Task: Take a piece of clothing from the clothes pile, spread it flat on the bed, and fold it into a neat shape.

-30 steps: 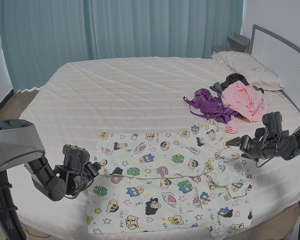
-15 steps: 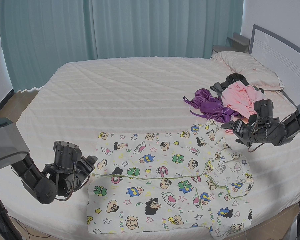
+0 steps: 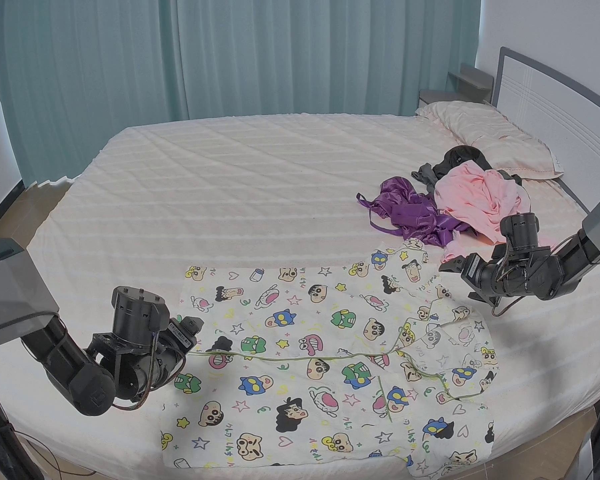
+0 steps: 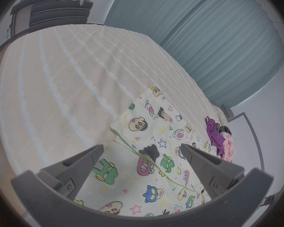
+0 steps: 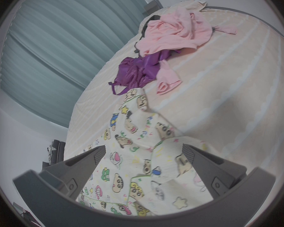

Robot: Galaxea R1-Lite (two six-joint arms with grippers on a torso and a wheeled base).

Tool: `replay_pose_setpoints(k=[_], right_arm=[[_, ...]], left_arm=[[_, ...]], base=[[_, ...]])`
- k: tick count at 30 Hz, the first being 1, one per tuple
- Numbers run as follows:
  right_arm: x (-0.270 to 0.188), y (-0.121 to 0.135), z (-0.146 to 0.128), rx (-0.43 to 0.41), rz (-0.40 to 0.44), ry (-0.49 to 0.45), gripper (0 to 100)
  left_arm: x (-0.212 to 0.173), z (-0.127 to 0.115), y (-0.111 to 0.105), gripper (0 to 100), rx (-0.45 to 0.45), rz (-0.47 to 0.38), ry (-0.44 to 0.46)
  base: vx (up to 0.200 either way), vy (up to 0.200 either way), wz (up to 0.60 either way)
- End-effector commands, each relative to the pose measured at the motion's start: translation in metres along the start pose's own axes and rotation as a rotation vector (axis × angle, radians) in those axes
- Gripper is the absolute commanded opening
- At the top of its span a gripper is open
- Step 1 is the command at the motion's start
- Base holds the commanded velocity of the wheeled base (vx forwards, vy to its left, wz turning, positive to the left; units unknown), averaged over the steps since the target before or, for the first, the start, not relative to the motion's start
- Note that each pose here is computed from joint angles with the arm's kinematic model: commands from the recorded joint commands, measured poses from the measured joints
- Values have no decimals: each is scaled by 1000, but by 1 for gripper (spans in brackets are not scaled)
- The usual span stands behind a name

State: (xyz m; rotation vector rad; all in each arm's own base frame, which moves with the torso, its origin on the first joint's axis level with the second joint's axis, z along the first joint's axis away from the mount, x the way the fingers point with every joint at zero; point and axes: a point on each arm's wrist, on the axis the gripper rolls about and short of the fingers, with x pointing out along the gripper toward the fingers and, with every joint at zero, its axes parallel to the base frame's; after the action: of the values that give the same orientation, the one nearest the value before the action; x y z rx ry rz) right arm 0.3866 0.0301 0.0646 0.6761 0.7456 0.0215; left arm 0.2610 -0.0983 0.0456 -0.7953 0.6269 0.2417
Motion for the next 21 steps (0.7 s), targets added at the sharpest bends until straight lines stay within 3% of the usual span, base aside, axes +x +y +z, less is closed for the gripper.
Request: replay_pose_setpoints(k=[1,10,15,21], right_arm=[[5,-1,-4,-3,-6,15,100],[13,11,9,-10,43,-20,100],[60,24,28,-24,83,-60,100],[91,29,32,-24,61,-18,100]], left_arm=[[0,-1,1,100,2,5,2],[0,-2,0,100,5,1,5],[-1,-3,2,100,6,3,7],[-3,-2,3,100,2,5,7]], base=[[0,0,0],[0,0,0],[0,0,0],[0,0,0]])
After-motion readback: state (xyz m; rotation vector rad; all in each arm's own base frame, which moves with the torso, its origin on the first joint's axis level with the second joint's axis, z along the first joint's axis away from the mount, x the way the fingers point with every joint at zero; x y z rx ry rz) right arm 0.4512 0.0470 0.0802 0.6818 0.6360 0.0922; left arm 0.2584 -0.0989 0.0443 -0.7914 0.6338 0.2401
